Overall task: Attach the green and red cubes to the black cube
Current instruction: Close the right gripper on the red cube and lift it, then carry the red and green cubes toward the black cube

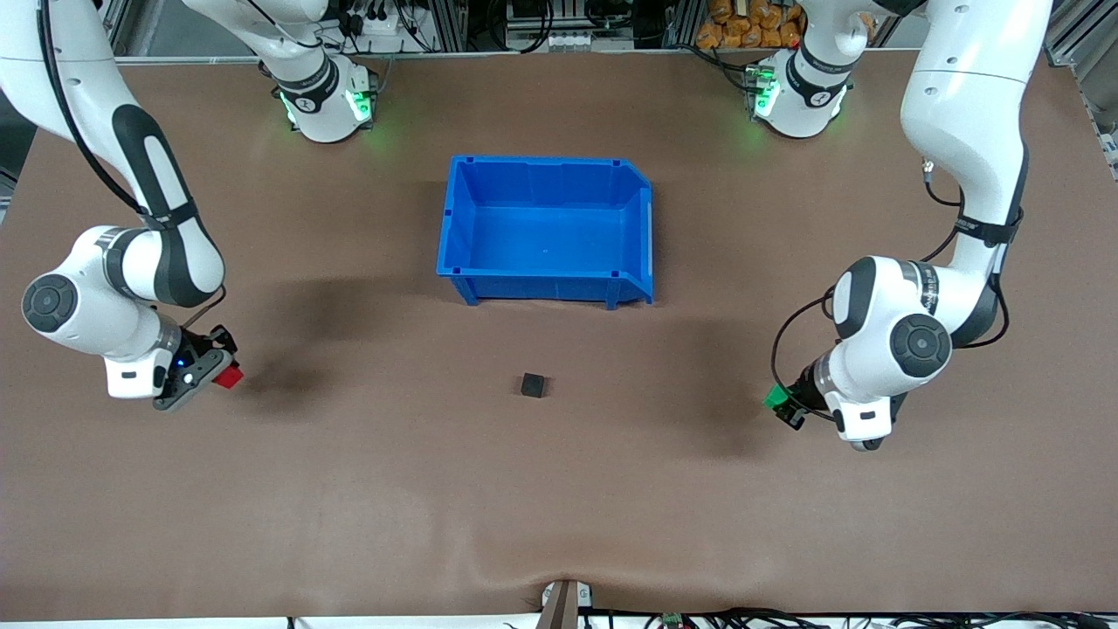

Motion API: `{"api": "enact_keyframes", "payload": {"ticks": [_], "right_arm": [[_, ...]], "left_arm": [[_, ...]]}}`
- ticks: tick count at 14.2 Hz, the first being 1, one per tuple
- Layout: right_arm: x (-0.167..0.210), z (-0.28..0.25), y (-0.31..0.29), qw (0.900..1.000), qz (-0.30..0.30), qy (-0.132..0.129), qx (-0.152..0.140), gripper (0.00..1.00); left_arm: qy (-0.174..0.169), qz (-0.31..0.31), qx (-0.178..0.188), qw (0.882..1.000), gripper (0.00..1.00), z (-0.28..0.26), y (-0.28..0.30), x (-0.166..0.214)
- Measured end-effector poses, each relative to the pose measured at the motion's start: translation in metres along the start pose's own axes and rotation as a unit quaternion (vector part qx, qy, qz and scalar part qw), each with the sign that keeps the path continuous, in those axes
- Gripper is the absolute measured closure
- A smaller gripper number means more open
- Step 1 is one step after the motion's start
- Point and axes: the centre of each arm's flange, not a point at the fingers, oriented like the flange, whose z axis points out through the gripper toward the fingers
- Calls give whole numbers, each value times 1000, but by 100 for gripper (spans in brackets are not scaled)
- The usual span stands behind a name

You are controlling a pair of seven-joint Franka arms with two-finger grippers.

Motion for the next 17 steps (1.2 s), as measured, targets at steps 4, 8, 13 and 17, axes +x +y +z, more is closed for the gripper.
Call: {"api": "enact_keyframes", "payload": {"ticks": [4, 8, 13, 17], "right_arm": [[105, -22, -55, 991, -133, 10, -8, 60], [177, -8, -101, 979, -202, -6, 16, 60], [231, 14, -139, 970, -241, -5, 20, 60], [277, 30, -198, 975, -219, -6, 25, 60]], "left_arm": [[-28, -67, -13, 997, 61, 0, 31, -51], [-34, -125, -13, 992, 61, 12, 69, -130], [-40, -181, -21, 982, 61, 20, 94, -165], [-55, -225, -31, 972, 61, 26, 118, -212]]}}
